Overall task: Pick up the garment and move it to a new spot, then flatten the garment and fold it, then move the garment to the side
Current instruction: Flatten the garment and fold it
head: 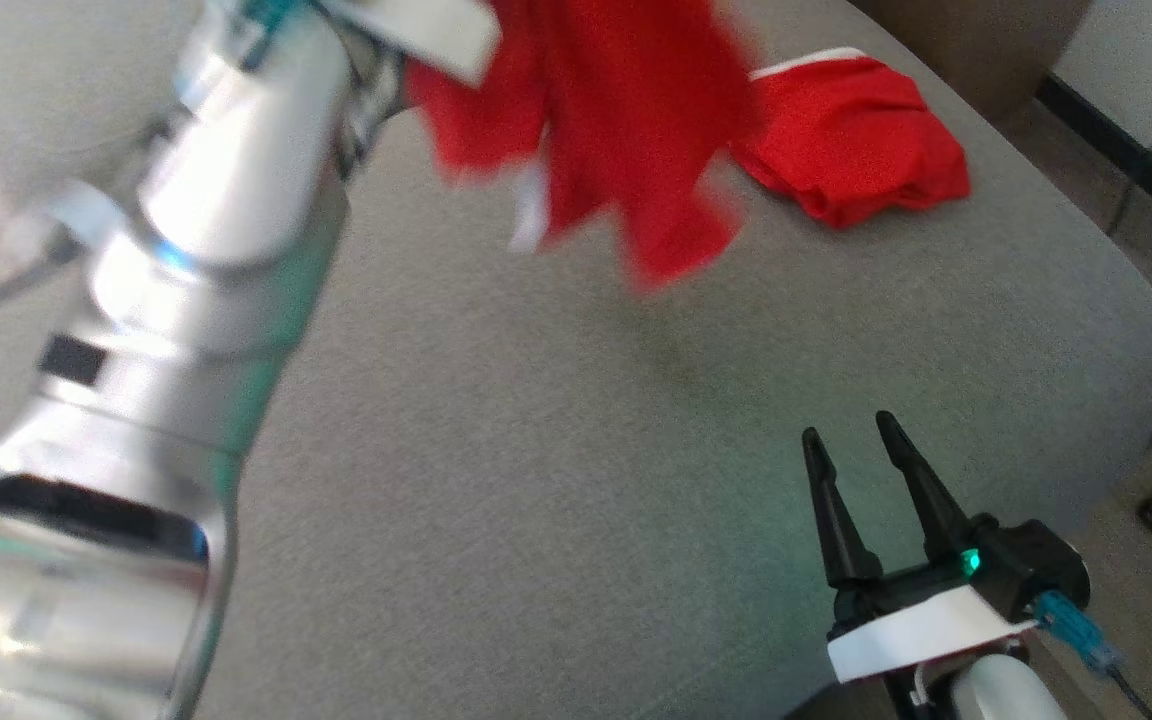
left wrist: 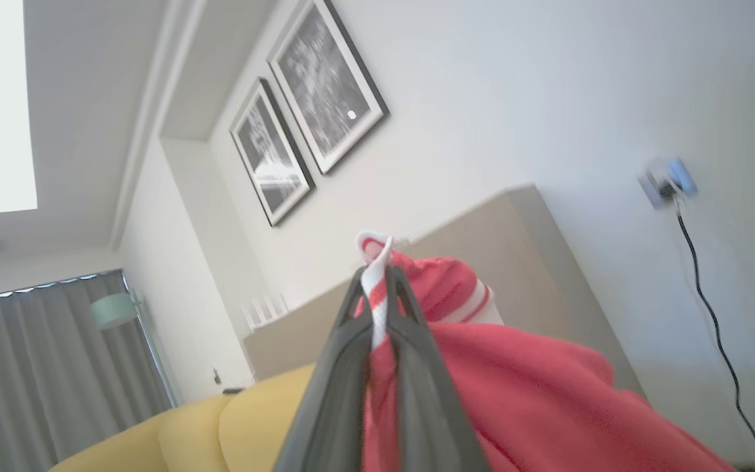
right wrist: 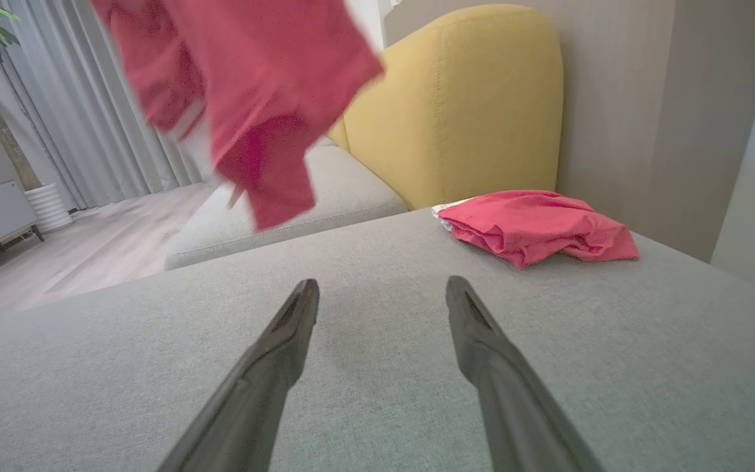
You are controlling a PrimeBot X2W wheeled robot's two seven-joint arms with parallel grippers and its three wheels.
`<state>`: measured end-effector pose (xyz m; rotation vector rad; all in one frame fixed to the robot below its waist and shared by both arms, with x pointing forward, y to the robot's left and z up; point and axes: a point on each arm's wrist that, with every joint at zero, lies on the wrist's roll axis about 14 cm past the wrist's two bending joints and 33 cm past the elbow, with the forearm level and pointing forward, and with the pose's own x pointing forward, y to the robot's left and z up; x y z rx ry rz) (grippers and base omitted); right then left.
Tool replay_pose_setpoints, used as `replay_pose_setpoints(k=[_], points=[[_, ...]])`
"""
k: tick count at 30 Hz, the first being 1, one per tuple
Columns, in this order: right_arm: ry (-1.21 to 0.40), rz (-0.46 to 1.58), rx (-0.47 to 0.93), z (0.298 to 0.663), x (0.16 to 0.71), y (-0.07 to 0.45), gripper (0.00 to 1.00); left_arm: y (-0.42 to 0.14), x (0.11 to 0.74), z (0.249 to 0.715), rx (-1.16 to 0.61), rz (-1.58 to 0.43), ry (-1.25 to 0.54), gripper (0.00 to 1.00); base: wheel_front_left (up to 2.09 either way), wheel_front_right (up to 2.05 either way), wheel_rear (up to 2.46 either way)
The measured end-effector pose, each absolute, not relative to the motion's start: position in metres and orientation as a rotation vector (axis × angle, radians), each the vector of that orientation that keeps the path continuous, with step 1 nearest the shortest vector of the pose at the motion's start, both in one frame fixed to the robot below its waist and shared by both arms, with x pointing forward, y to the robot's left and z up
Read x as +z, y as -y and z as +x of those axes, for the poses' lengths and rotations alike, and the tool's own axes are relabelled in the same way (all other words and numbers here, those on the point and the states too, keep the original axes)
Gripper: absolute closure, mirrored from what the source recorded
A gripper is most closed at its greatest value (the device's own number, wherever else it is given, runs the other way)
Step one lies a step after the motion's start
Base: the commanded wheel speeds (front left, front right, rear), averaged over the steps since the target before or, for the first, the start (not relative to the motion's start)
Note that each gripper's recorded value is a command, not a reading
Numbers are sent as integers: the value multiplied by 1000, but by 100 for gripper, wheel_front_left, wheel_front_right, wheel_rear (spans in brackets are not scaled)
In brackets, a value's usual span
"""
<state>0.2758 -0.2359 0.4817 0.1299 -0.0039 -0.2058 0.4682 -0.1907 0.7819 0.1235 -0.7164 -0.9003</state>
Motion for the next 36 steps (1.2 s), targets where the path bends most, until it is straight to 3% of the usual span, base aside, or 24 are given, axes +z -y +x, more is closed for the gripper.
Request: replay_pose_setpoints(k=[3, 6, 11, 15, 17, 18, 19, 27, 31, 36], points=[[16, 132, -188, 280, 484, 233, 0, 163, 808, 474, -863, -23, 713, 100, 0, 0, 0], [5, 136, -168, 283, 480, 228, 0, 137, 768, 485, -836, -135, 579, 100, 0, 0, 0], [0, 126, -103, 298, 480, 214, 0, 72, 602, 474, -706, -214, 198, 100, 0, 0, 0], [-9, 122, -32, 313, 478, 195, 0, 5, 455, 416, -525, -247, -178, 100, 0, 0, 0], [-14, 123, -5, 319, 477, 188, 0, -19, 412, 384, -454, -249, -299, 100, 0, 0, 0], [-17, 123, 6, 322, 476, 184, 0, -27, 399, 371, -431, -249, -338, 56, 0, 0, 0], [-18, 124, 14, 324, 476, 182, 0, -32, 392, 363, -409, -260, -359, 0, 0, 0, 0], [-22, 125, 54, 331, 475, 171, 0, -54, 424, 369, -337, -220, -232, 0, 0, 0, 0], [-37, 126, 64, 333, 470, 168, 0, -88, 452, 400, -338, -92, -159, 0, 0, 0, 0], [-59, 122, 77, 337, 464, 165, 0, -86, 500, 456, -482, 131, -121, 0, 0, 0, 0]])
